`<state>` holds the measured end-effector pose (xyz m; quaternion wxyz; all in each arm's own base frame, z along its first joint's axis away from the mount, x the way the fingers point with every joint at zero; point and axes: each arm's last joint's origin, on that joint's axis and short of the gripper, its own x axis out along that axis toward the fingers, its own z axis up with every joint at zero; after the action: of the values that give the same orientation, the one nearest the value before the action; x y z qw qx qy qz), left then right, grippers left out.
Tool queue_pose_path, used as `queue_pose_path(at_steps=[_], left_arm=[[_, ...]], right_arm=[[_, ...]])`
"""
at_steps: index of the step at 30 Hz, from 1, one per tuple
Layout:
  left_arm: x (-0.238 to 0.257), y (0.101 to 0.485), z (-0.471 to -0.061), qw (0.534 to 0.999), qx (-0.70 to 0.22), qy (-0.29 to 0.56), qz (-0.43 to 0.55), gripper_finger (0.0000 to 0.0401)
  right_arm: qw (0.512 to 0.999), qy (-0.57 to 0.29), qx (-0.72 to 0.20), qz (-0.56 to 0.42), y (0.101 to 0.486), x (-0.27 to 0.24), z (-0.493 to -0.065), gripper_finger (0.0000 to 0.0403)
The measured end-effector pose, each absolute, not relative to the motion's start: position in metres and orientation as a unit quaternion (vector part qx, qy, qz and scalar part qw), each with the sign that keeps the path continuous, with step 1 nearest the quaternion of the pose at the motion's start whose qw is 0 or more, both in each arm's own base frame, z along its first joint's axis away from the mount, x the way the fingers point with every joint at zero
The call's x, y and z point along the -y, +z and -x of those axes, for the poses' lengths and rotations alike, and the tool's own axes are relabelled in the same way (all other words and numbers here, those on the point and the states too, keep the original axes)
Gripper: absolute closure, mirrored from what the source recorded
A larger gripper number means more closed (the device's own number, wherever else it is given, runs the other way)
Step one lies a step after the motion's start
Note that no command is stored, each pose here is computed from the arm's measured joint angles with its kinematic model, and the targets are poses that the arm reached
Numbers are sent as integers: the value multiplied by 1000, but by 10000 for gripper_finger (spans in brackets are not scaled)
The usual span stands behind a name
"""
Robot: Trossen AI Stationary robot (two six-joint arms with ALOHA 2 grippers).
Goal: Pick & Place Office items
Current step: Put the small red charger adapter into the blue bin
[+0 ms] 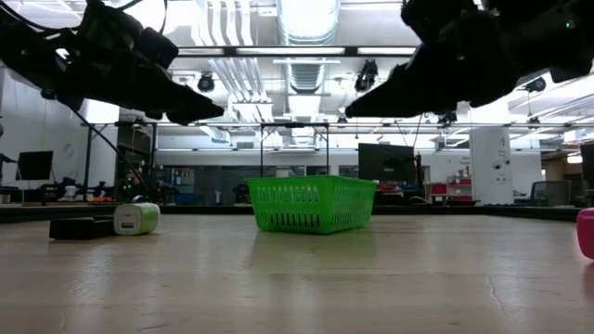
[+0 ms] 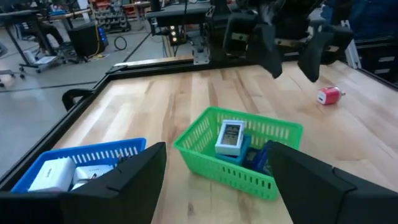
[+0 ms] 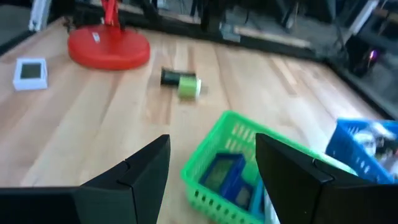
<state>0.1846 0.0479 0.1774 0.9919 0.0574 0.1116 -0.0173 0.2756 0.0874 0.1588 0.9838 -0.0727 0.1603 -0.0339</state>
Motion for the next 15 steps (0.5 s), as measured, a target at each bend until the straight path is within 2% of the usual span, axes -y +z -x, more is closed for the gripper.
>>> queue_pose_path(at_steps=[9,15], left_arm=[[-40,172,-187,990,-124,-55,-44,117],[-34,167,-187,986,-148,-70,-23,117]], right_arm=[[983,-24,-170,62,174,-100,-287,175],[982,-25,-176,62,171,-99,-285,175]])
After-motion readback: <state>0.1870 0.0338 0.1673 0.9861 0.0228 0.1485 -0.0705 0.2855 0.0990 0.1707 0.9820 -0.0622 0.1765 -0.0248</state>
